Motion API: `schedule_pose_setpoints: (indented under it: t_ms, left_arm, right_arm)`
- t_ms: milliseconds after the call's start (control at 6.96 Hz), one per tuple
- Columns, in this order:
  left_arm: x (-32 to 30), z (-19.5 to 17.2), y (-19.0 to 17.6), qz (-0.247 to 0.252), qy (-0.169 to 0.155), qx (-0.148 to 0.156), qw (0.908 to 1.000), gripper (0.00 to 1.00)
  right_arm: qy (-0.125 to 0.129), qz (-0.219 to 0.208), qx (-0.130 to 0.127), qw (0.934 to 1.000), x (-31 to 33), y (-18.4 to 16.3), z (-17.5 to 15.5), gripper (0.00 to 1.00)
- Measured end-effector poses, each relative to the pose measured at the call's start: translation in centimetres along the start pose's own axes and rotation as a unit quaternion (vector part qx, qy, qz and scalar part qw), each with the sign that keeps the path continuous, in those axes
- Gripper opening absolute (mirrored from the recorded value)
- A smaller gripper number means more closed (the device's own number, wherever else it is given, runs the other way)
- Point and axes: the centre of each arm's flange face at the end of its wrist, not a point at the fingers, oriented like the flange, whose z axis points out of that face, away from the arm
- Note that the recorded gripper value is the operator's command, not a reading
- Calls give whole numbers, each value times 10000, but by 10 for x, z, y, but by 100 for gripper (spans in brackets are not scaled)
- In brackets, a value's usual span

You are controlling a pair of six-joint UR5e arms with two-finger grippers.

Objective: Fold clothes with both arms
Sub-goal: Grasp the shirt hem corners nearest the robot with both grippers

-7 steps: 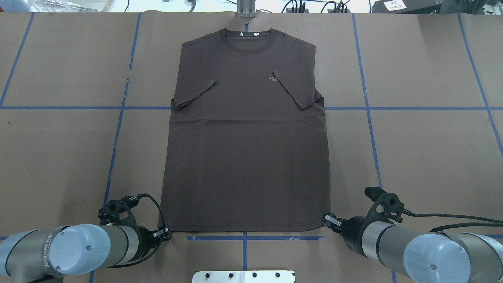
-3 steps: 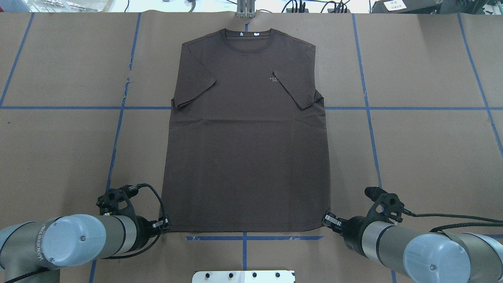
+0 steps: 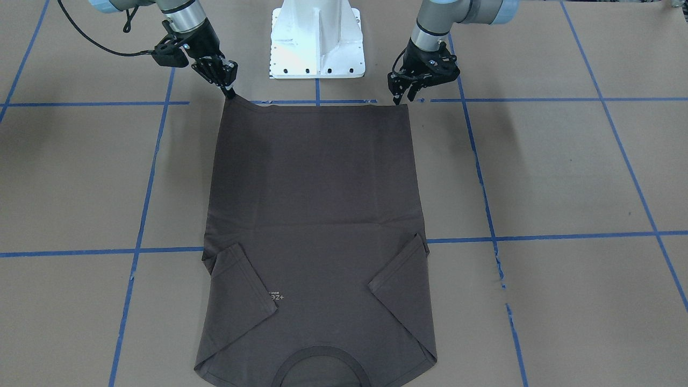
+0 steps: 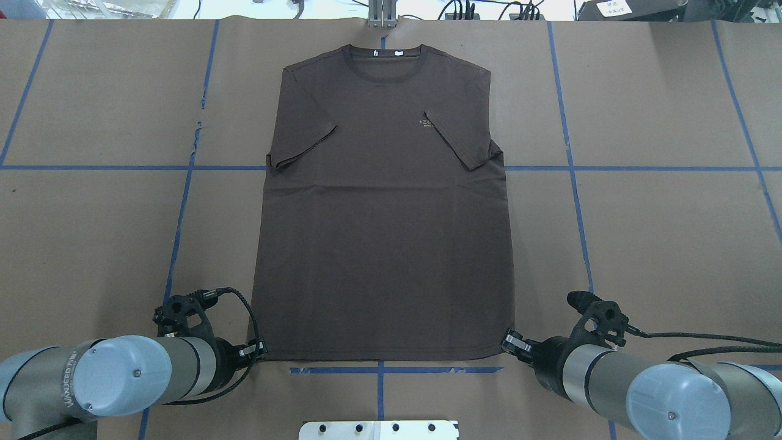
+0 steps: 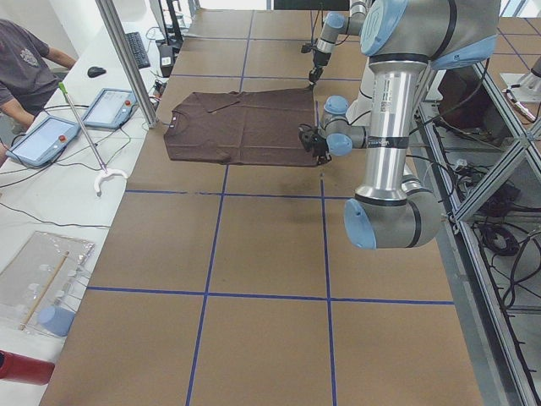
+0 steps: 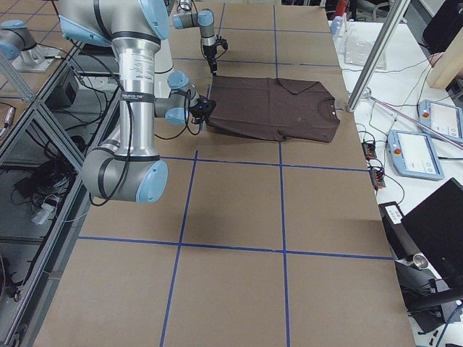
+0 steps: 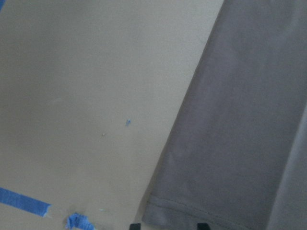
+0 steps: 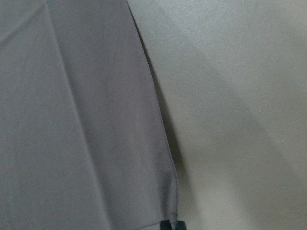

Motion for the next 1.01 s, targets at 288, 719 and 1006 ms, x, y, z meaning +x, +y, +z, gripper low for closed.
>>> schedule_pose_setpoints:
  t_ms: [288, 719, 1006]
  left_arm:
    - [-4, 10, -1, 13, -93, 31, 10000, 44]
    - [0, 11, -1, 27, -76, 30, 10000, 0]
    - [2, 10, -3, 13, -61, 39, 10000, 0]
  right_arm:
    - [6, -1, 3, 10000, 0, 0, 1, 0]
    - [22, -6, 8, 10000, 1, 0, 1, 0]
    - [48, -11, 19, 10000, 1, 0, 2, 0]
